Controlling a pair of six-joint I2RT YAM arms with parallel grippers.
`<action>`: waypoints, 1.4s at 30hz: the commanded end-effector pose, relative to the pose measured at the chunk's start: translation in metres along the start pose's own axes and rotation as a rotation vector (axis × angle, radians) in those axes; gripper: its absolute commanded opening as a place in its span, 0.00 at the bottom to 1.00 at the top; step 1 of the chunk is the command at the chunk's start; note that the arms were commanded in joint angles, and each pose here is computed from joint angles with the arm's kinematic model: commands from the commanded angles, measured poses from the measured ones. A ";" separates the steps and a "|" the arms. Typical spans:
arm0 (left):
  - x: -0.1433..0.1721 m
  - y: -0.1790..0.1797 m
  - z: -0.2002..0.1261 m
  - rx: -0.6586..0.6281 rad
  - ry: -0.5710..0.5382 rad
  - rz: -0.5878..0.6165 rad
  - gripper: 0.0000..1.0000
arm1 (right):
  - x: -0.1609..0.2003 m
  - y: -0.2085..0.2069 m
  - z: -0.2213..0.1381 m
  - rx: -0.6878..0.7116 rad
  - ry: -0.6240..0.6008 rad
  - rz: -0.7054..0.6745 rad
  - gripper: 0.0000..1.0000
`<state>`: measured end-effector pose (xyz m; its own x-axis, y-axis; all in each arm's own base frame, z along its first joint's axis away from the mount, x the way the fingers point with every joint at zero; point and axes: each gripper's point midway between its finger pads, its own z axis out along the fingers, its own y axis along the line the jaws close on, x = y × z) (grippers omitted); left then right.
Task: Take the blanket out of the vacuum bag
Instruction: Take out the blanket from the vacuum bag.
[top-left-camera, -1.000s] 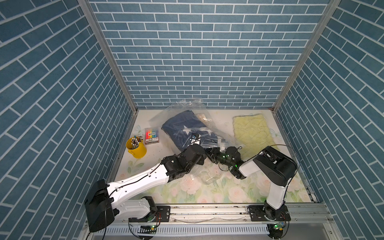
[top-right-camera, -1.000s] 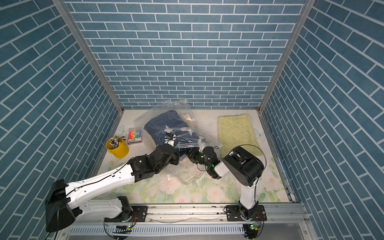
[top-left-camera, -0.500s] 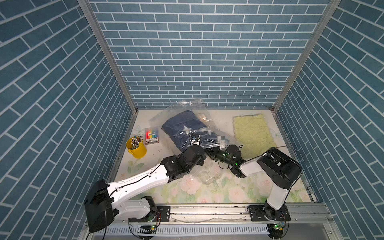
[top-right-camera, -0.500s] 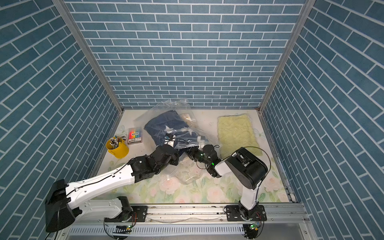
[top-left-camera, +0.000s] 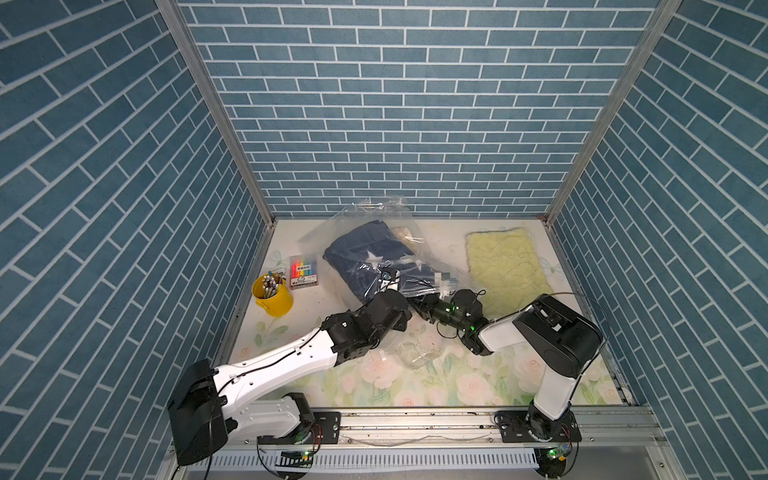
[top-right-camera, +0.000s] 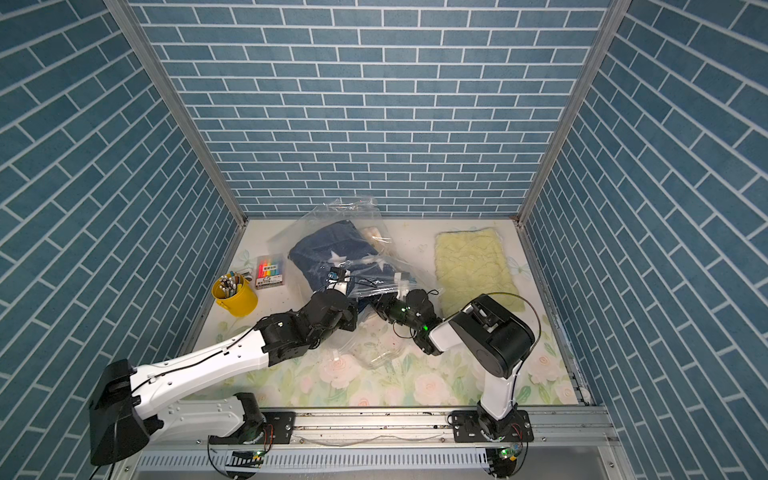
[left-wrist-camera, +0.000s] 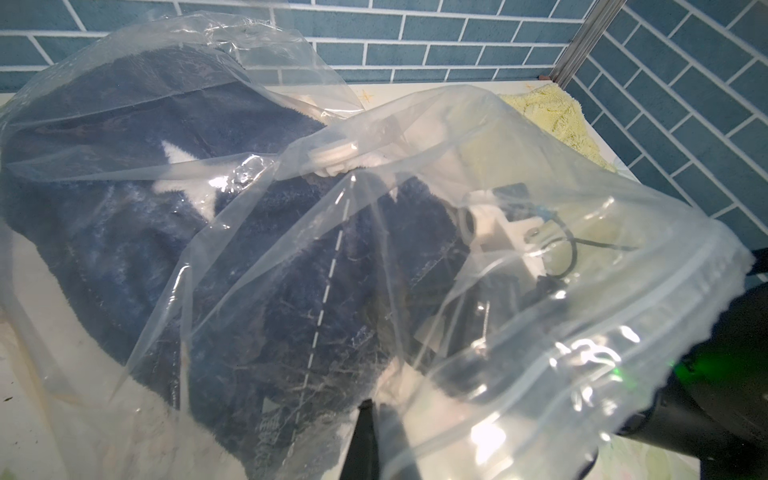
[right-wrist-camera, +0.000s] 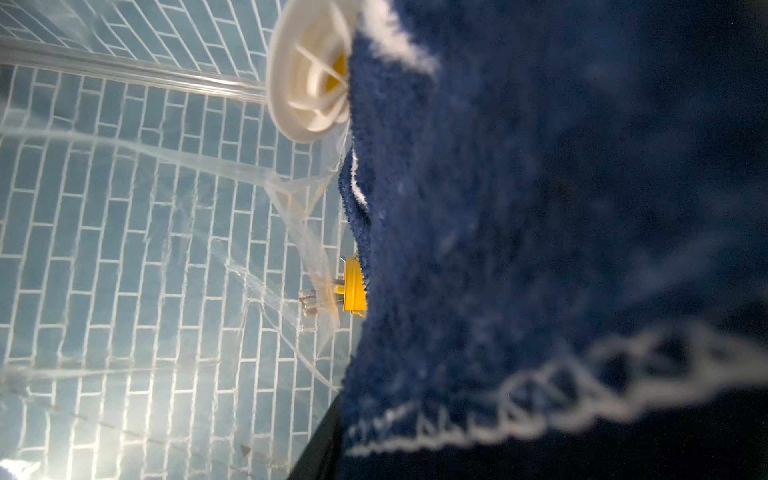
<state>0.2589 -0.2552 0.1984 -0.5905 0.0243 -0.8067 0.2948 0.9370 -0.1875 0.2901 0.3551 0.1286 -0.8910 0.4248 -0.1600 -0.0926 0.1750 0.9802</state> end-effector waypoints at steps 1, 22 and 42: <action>-0.005 0.002 -0.003 -0.017 -0.016 0.005 0.00 | 0.000 0.002 -0.001 -0.026 0.006 -0.015 0.38; -0.017 0.002 -0.013 -0.008 -0.047 -0.009 0.00 | -0.004 -0.006 -0.008 0.015 -0.038 -0.030 0.56; -0.012 0.006 -0.010 -0.024 -0.043 -0.003 0.00 | -0.008 0.026 0.007 -0.069 -0.030 -0.061 0.52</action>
<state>0.2583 -0.2497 0.2089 -0.5711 0.0074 -0.8209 0.2880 0.9382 -0.1919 0.2973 0.3564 0.1302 -0.8765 0.4492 -0.1729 -0.1019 0.1780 0.9787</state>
